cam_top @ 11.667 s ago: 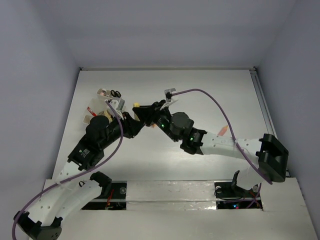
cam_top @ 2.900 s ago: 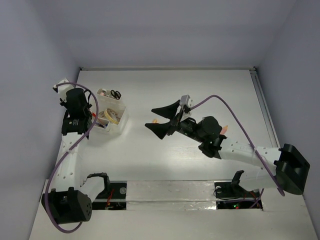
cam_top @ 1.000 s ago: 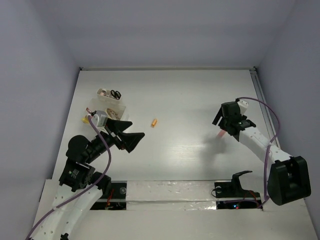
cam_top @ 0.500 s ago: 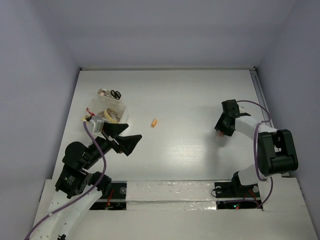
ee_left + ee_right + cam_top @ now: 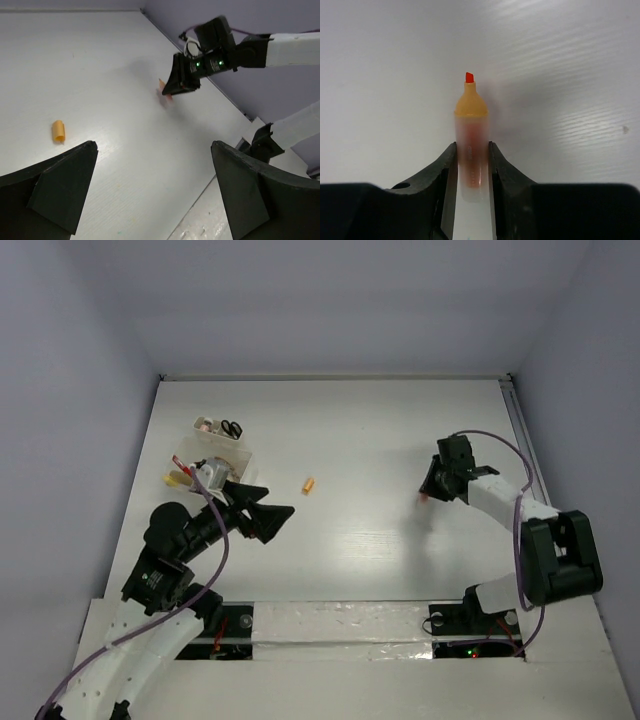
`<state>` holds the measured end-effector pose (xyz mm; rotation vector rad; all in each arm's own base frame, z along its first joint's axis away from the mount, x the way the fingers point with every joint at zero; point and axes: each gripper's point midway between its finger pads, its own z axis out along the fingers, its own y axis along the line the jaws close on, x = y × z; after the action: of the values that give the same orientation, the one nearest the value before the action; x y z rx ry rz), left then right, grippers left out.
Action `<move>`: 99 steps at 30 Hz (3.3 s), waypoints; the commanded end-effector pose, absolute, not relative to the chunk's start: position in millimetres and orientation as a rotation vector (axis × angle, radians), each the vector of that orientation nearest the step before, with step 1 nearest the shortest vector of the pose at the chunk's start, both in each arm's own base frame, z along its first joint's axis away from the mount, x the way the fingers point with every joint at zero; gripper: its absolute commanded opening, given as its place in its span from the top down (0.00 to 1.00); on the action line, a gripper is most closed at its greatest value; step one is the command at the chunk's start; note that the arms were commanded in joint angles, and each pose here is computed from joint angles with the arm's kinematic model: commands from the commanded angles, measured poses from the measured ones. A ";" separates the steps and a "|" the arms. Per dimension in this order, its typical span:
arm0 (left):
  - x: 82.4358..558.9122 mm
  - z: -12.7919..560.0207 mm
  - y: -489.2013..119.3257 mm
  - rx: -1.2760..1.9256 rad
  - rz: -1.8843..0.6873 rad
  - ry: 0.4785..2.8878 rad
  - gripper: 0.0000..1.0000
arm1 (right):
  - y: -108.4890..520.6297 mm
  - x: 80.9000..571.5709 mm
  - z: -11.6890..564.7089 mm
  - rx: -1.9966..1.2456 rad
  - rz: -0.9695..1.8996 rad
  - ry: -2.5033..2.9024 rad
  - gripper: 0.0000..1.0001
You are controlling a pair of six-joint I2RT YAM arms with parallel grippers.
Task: Sort the stationery into containers
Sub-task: Pick up the pen from the center of the board, then close the pen cap on the pen.
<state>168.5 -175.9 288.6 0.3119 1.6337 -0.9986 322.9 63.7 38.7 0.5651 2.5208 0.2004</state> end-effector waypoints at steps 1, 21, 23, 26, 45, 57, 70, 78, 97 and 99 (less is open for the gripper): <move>167.0 285.3 -197.9 0.408 -1.101 1.648 0.05 | 131.0 344.8 119.2 0.282 0.428 2.292 1.00; 221.7 237.0 -268.7 0.184 -1.110 1.841 0.29 | 325.2 274.7 261.5 -0.219 1.179 1.807 0.98; 220.6 239.5 -274.8 0.184 -1.112 1.824 0.30 | 329.9 270.8 263.5 -0.235 1.201 1.798 0.98; 228.9 239.2 -273.1 0.143 -1.053 1.815 0.35 | 336.4 266.4 266.1 -0.254 1.235 1.791 0.98; 240.7 233.1 -277.6 0.090 -0.956 1.773 0.76 | 359.3 245.9 255.4 -0.299 1.279 1.830 0.98; 235.0 233.8 -249.5 0.072 -0.869 1.759 1.00 | 350.1 250.9 245.2 -0.280 1.193 1.880 0.59; 205.2 295.5 -182.1 0.006 -0.777 1.706 1.00 | 318.6 286.2 217.2 -0.178 0.911 1.969 0.37; 195.4 312.2 -150.0 0.025 -0.681 1.664 1.00 | 358.2 322.4 141.8 -0.167 0.810 2.196 0.24; 180.3 318.6 -142.1 0.037 -0.749 1.599 1.00 | 390.0 368.1 46.8 0.012 0.723 2.383 0.37; 179.4 319.2 -142.1 0.039 -0.755 1.595 1.00 | 389.5 367.8 44.2 0.018 0.719 2.389 0.42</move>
<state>181.0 -142.8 311.9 0.0309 1.6351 -0.7389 358.3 388.3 42.6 -0.0244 2.3967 0.7304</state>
